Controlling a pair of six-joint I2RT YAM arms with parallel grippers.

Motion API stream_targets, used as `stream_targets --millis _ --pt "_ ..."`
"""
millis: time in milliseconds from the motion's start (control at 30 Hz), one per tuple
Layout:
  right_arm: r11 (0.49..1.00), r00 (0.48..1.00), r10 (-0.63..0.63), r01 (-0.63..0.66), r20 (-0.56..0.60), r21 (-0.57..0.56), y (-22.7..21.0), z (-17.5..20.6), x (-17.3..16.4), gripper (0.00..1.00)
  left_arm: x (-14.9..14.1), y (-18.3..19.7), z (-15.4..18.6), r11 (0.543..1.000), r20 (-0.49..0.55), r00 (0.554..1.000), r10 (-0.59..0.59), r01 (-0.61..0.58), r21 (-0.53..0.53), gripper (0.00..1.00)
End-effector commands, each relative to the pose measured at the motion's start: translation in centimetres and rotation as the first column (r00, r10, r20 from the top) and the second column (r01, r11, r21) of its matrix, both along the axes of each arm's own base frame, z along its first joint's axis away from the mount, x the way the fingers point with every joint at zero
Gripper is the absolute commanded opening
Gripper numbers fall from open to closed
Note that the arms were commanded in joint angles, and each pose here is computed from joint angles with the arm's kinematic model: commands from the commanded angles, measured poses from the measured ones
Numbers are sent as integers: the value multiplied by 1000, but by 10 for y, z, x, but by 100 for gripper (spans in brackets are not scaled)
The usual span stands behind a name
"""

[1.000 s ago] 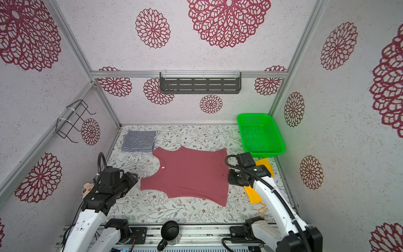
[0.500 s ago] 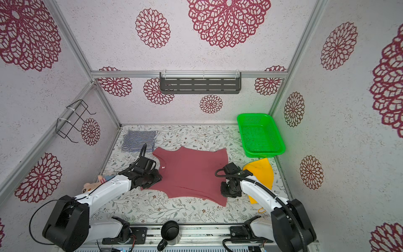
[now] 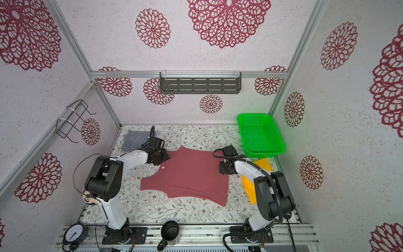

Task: Fold and stack tank tops
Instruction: Rotate the tank top at the center of the table.

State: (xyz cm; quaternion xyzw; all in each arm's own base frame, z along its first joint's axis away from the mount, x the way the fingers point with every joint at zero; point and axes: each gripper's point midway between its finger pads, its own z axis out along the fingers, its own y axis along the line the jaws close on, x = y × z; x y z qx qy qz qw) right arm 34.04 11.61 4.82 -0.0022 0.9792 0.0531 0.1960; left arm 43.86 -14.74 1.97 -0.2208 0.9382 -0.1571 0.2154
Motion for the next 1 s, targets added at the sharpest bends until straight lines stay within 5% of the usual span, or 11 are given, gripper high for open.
stream_targets --millis 0,367,567,700,800,967 --pt "999 997 34 -34 63 -6 6 4 24 15 14 -12 -20 998 -17 1000 -1 0 -57 54" --pt "997 997 14 -8 -76 75 5 -27 -40 14 78 -64 -63 988 -50 996 -70 62 -144 55" --pt "956 985 38 12 -167 292 50 -41 -97 15 104 -112 -67 971 -30 984 -176 169 -171 57" --pt "895 982 144 -76 -123 439 95 -10 -110 20 114 -142 -68 943 -12 966 -259 250 -220 60" --pt "946 992 115 -94 -49 310 68 26 -98 22 124 -151 -46 918 70 945 -320 328 -225 63" --pt "996 997 67 -69 42 49 16 63 -72 34 133 -130 50 917 263 900 -348 385 -106 82"
